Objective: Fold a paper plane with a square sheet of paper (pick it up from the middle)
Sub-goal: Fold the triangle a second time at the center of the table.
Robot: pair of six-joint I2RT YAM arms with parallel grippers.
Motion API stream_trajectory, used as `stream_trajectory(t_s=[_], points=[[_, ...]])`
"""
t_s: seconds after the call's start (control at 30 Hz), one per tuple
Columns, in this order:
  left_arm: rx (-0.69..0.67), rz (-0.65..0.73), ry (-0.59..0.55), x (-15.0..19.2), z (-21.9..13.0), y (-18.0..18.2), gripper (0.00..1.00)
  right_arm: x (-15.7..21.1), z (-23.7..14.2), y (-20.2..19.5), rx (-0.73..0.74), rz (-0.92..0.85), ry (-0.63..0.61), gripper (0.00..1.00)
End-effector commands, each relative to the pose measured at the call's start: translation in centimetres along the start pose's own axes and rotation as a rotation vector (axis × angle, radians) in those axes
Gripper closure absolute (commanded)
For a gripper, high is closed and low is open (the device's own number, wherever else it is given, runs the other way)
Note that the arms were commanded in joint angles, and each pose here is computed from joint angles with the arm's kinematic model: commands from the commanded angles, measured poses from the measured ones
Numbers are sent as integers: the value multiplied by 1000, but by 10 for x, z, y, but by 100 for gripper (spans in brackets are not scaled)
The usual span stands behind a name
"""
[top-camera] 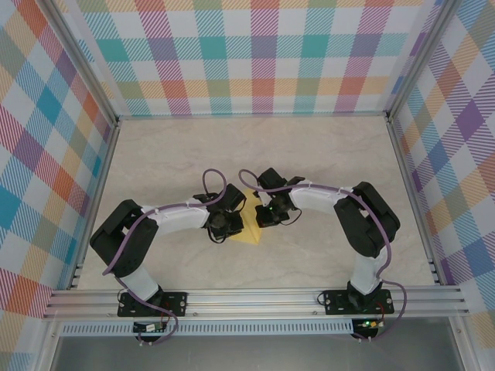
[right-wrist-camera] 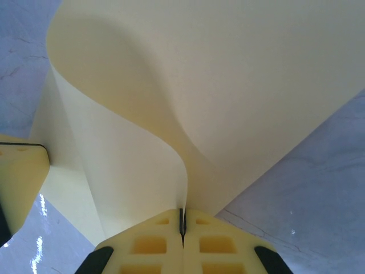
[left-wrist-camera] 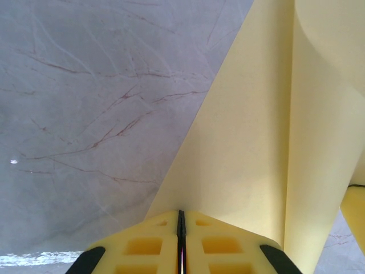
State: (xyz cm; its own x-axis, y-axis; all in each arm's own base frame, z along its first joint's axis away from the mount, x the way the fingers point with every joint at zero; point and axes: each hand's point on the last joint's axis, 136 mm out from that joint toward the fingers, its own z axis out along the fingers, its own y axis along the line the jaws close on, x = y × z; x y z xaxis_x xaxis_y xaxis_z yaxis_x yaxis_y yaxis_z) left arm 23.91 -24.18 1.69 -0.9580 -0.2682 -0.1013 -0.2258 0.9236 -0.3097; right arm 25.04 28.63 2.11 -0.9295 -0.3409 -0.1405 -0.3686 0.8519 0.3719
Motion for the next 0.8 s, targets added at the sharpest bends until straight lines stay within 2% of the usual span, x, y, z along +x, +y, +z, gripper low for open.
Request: stream_trajectory(t_s=[0.0, 0.43, 0.77], points=[[-90, 14, 31, 11, 7, 20, 90, -4, 0, 0, 3, 12, 5, 99], [-93, 14, 29, 11, 7, 21, 90, -3, 1, -5, 30, 19, 6, 98], [-87, 16, 30, 11, 7, 20, 90, -5, -11, 7, -27, 11, -19, 98]])
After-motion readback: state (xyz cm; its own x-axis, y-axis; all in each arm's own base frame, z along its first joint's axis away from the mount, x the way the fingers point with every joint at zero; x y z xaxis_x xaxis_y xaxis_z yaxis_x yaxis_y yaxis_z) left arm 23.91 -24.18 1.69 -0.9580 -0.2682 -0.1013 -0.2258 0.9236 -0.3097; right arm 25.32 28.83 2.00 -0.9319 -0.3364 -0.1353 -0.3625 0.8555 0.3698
